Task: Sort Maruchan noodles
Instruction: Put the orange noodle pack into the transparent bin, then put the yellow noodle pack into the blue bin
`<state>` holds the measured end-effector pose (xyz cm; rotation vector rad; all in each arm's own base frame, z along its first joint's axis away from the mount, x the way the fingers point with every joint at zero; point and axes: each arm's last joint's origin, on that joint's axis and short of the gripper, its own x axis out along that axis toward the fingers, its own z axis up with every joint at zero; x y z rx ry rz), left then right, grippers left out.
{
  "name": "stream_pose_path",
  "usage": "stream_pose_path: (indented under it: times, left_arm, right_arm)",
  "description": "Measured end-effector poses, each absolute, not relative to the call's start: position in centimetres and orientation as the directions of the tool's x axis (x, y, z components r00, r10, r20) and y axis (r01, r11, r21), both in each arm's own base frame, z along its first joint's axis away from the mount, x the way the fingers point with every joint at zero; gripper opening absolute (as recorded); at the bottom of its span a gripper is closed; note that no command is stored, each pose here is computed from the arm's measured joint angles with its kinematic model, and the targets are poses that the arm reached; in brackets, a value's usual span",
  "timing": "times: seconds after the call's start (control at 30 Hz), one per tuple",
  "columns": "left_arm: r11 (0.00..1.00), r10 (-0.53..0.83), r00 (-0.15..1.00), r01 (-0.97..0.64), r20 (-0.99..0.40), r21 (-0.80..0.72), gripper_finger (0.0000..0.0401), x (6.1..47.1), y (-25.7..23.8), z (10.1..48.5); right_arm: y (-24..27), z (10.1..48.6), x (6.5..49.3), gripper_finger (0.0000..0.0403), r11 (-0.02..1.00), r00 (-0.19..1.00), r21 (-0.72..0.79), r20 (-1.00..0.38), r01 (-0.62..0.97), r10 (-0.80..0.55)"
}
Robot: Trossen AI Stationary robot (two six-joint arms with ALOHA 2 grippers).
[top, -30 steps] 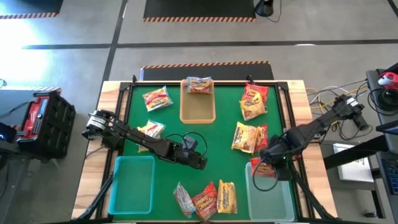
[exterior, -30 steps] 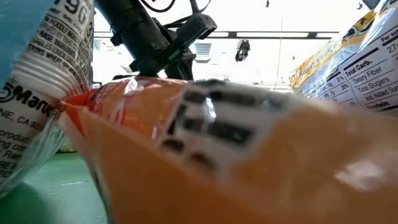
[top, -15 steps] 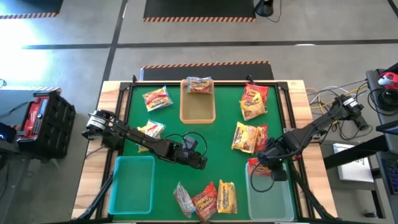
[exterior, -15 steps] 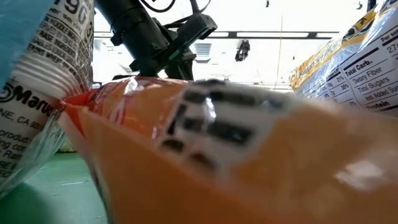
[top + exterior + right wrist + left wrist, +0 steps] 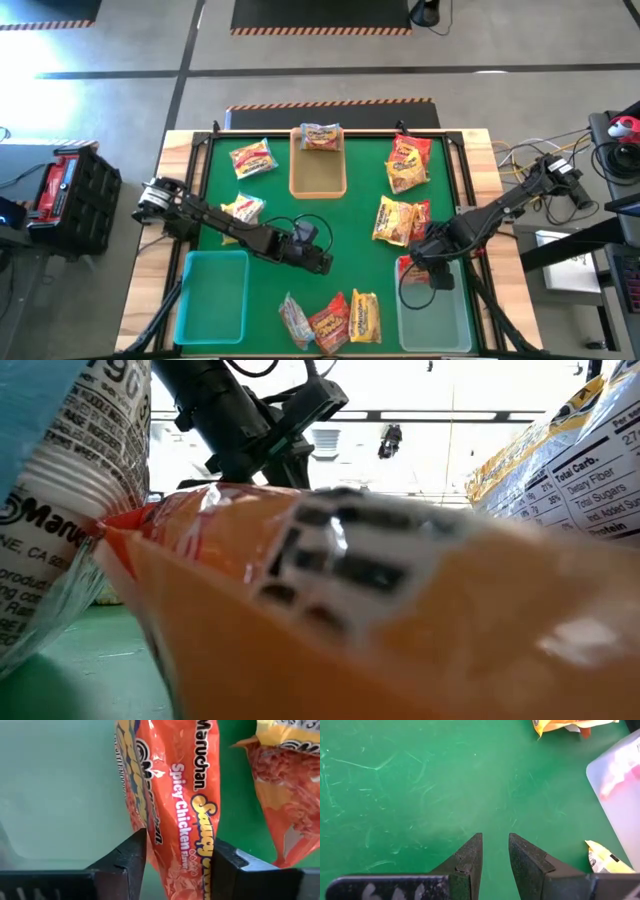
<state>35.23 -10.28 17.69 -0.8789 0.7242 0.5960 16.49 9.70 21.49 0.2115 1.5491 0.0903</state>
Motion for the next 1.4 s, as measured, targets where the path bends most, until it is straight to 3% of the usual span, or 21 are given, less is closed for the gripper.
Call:
stream_pose_path:
  times: [0.33,0.7,1.03,1.4]
  left_arm:
    - [0.501,0.141,0.620,-0.717,-0.772,-0.484,0.0077,35.2,-10.5,17.7]
    - [0.557,-0.028,0.688,-0.592,-0.725,-0.583,0.0077,35.5,-12.6,18.4]
    - [0.558,-0.101,0.761,-0.490,-0.641,-0.670,0.0077,35.8,-15.5,20.5]
    - [0.590,-0.056,0.810,-0.445,-0.584,-0.674,0.0079,35.7,-17.7,22.6]
  right_arm:
    - [10.1,26.0,17.2,0.0150,0.972,0.075,0.220,-0.974,0.077,0.214]
    - [10.6,30.0,19.5,0.0150,0.985,0.403,0.170,-0.903,0.012,0.151]
    - [11.3,29.5,20.9,0.0150,0.968,0.533,0.093,-0.821,-0.232,0.206]
    - [12.4,28.4,22.5,0.0153,0.962,0.572,0.175,-0.775,-0.211,0.267]
